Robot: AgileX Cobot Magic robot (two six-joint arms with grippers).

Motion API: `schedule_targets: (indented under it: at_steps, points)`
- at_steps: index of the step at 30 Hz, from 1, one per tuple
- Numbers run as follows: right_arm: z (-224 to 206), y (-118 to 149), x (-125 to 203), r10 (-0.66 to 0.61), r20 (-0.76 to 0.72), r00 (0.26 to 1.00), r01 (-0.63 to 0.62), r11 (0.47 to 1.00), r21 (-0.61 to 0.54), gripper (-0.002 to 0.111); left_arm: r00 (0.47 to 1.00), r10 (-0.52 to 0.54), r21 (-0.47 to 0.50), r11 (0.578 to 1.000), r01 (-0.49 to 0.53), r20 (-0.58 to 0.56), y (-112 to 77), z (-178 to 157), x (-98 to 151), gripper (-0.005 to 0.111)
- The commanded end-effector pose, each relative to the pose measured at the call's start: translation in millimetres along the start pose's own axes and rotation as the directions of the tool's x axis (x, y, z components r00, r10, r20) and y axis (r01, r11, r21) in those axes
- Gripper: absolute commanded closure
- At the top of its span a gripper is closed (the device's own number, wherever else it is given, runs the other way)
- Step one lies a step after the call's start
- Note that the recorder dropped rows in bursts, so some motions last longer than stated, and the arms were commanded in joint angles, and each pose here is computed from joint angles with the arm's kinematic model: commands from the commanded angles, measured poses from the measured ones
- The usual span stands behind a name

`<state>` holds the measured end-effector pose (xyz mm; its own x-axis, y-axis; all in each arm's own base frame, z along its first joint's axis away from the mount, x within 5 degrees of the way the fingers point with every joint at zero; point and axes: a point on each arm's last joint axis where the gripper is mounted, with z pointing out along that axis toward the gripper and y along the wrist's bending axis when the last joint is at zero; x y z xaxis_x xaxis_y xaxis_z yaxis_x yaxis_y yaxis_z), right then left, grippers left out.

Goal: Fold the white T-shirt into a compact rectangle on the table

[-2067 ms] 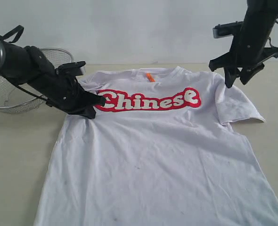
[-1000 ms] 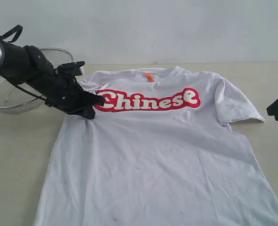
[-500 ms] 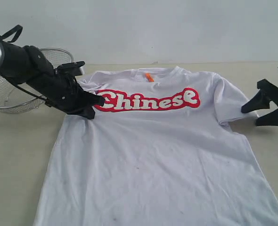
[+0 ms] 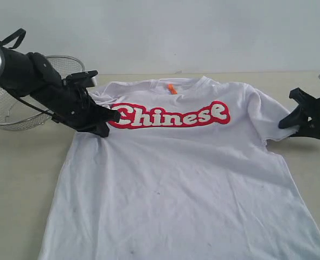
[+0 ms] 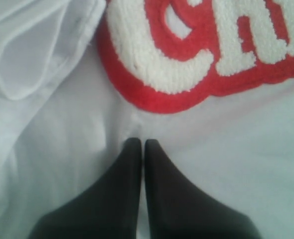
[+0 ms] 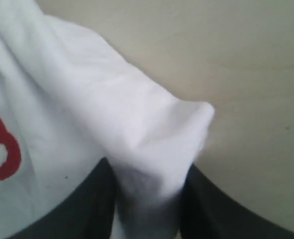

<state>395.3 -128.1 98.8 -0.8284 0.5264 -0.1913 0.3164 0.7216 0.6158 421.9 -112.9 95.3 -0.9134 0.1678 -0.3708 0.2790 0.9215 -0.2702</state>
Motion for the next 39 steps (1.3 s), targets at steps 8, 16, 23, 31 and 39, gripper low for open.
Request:
schedule_targets:
  at_steps: [8, 16, 23, 31, 39]
  points:
    - [-10, -3, -16, -0.191, 0.106, 0.976, 0.176, 0.975, 0.138, 0.109, 0.990, 0.031, -0.003, 0.999, -0.032, -0.136, 10.8, 17, 23, 0.102]
    - [-49, 39, -63, -0.286, 0.235, 0.929, 0.268, 0.958, 0.105, 0.109, 0.988, 0.031, 0.005, 1.000, -0.031, -0.150, 10.1, 16, 24, 0.102]
    - [-54, 70, -67, -0.392, 0.170, 0.904, 0.388, 0.920, 0.057, 0.109, 0.988, 0.031, 0.005, 1.000, -0.031, -0.152, 10.1, 16, 24, 0.102]
    - [-13, 128, -21, -0.569, -0.115, 0.814, 0.565, 0.822, -0.064, 0.109, 0.987, 0.031, 0.010, 1.000, -0.030, -0.159, 9.7, 16, 25, 0.102]
    - [26, 181, 28, -0.702, -0.317, 0.638, 0.726, 0.686, -0.058, 0.109, 0.987, 0.031, 0.010, 1.000, -0.030, -0.159, 9.7, 16, 25, 0.102]
